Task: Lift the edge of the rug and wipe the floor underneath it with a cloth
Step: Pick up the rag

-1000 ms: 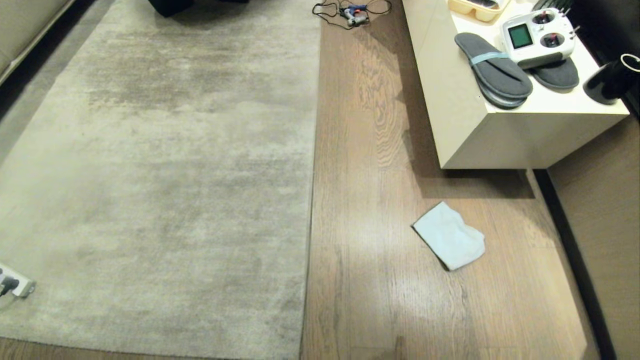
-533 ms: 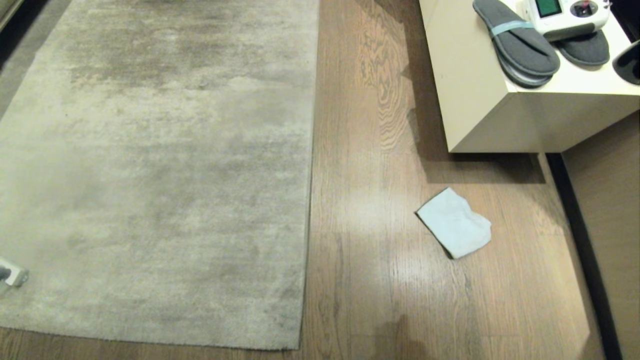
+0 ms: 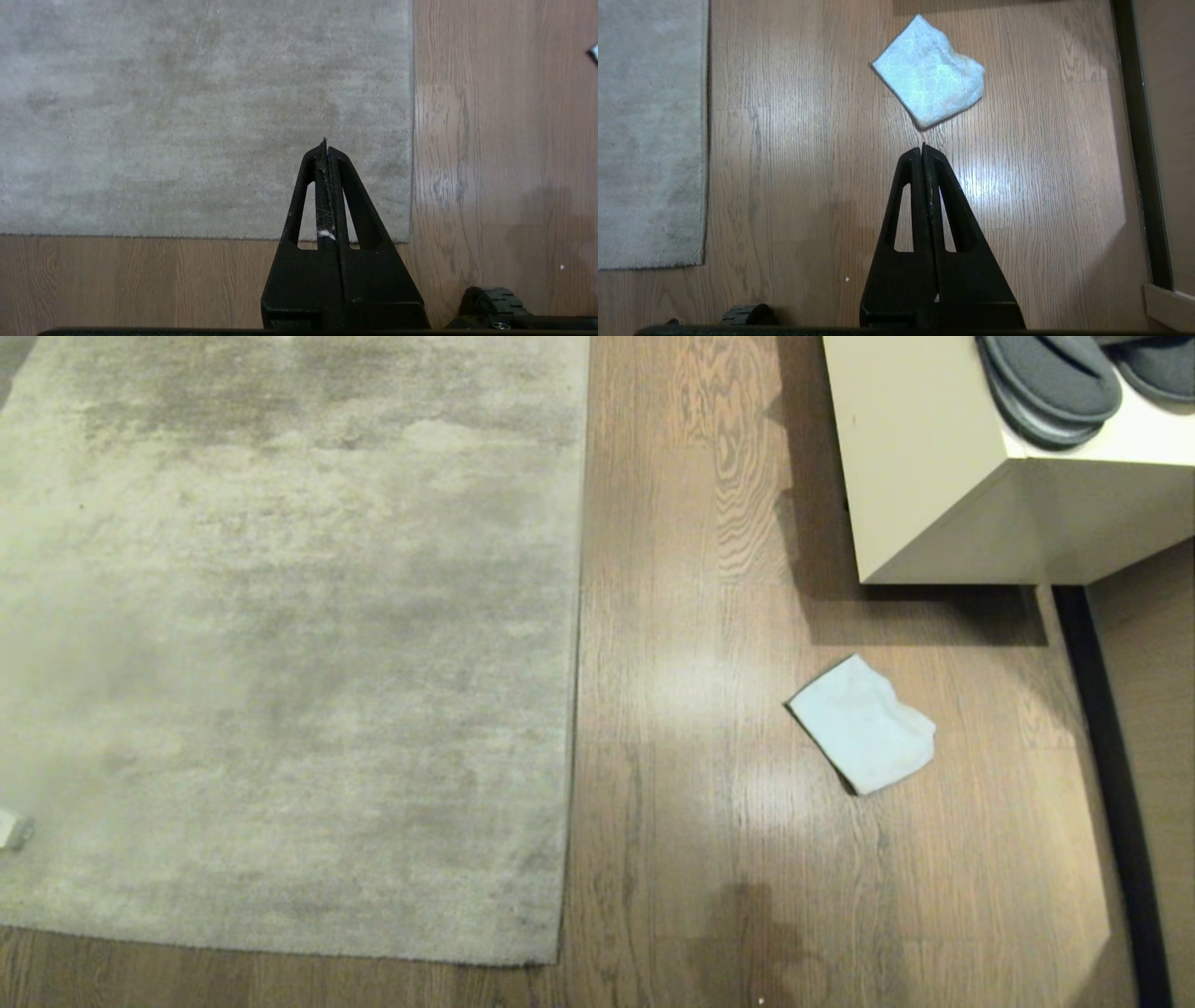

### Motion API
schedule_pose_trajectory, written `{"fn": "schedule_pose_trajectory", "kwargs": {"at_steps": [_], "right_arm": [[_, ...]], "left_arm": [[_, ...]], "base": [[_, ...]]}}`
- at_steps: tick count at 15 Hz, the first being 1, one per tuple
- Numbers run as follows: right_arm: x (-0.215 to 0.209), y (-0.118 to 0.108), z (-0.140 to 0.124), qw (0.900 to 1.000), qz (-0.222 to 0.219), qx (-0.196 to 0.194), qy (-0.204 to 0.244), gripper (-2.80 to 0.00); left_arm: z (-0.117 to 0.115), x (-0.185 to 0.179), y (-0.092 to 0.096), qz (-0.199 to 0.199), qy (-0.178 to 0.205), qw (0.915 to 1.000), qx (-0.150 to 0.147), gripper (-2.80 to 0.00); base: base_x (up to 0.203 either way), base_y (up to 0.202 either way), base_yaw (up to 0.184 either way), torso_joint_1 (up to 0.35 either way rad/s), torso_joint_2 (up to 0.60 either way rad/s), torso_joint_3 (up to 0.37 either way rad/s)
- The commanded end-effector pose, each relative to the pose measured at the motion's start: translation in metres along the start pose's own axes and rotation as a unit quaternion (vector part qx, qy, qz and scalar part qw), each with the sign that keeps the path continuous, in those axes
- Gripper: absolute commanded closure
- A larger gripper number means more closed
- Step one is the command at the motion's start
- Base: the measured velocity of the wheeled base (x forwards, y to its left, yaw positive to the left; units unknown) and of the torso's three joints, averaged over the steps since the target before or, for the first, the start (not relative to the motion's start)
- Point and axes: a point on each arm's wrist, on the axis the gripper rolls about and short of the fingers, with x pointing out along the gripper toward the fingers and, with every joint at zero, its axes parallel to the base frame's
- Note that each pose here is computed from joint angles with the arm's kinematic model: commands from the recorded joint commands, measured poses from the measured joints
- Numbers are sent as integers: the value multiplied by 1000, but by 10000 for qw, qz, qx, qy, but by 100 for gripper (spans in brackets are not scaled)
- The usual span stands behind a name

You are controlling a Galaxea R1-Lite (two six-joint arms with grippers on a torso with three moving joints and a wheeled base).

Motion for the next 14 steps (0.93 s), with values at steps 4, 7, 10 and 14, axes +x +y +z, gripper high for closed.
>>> {"fn": "schedule_pose_trajectory", "kwargs": {"at_steps": [4, 7, 10, 14], "right_arm": [[0, 0, 0, 10000, -3, 2, -2, 0], [0, 0, 0, 10000, 5, 2, -1, 0], [0, 0, 0, 10000, 5, 2, -1, 0], [0, 0, 0, 10000, 5, 2, -1, 0]], "left_arm": [[0, 0, 0, 7, 0, 10000, -3, 0], [0, 0, 0, 7, 0, 10000, -3, 0], [0, 0, 0, 4, 0, 10000, -3, 0], [0, 0, 0, 7, 0, 10000, -3, 0]], "base": [[0, 0, 0, 5, 0, -198], [0, 0, 0, 0, 2, -202], [0, 0, 0, 1, 3, -195], [0, 0, 0, 6, 1, -202]]}}
